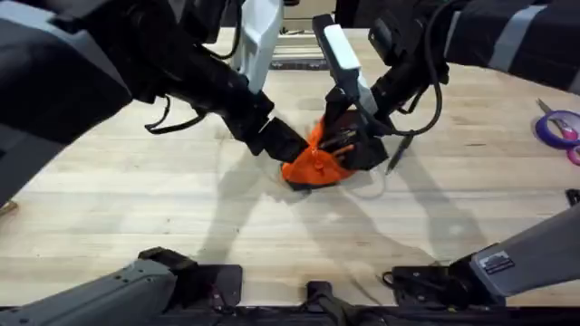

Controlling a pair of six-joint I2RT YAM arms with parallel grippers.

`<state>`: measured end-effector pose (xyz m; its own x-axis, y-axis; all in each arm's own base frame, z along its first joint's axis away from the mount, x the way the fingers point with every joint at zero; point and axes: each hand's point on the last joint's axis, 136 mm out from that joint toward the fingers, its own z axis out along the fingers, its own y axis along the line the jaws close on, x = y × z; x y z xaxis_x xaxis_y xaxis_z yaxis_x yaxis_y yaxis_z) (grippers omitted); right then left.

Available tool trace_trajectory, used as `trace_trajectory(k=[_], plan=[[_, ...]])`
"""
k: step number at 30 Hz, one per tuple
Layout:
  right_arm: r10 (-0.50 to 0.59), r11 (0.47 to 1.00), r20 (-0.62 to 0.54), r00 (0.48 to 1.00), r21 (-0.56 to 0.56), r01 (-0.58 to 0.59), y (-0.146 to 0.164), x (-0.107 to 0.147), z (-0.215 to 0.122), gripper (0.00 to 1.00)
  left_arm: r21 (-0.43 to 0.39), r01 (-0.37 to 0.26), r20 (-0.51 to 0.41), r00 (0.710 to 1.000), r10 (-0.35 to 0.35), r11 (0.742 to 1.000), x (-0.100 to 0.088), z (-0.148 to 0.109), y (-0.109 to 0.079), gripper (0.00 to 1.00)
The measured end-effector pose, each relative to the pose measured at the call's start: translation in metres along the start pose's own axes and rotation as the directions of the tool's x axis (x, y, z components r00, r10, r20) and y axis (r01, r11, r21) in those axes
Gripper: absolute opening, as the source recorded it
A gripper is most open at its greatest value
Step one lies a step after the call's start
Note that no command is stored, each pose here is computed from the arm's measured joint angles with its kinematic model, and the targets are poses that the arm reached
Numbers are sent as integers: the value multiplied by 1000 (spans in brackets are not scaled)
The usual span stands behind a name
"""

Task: Unzip the bag, pick up the pens from the table one at a time and place them inside, then zip the bag closed.

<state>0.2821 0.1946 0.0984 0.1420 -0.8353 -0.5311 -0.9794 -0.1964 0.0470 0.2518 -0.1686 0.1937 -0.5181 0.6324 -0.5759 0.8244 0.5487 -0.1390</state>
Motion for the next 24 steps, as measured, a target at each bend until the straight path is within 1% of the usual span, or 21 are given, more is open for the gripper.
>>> trace_trajectory(k=[9, 15, 18, 24], plan=[[15, 1000, -2, 1000, -24, -15, 6, 0, -1, 997, 0, 0, 0, 1000, 0, 1000, 0, 0, 0, 993], [33, 998, -4, 999, -47, -33, 26, -7, -16, 997, 0, 0, 0, 1000, 0, 1000, 0, 0, 0, 993], [17, 1000, 9, 1000, -16, -17, 32, -16, -31, 997, 0, 0, 0, 1000, 0, 1000, 0, 0, 0, 993], [32, 993, 33, 999, 114, -36, 36, -27, -69, 998, 0, 0, 0, 1000, 0, 1000, 0, 0, 0, 993]])
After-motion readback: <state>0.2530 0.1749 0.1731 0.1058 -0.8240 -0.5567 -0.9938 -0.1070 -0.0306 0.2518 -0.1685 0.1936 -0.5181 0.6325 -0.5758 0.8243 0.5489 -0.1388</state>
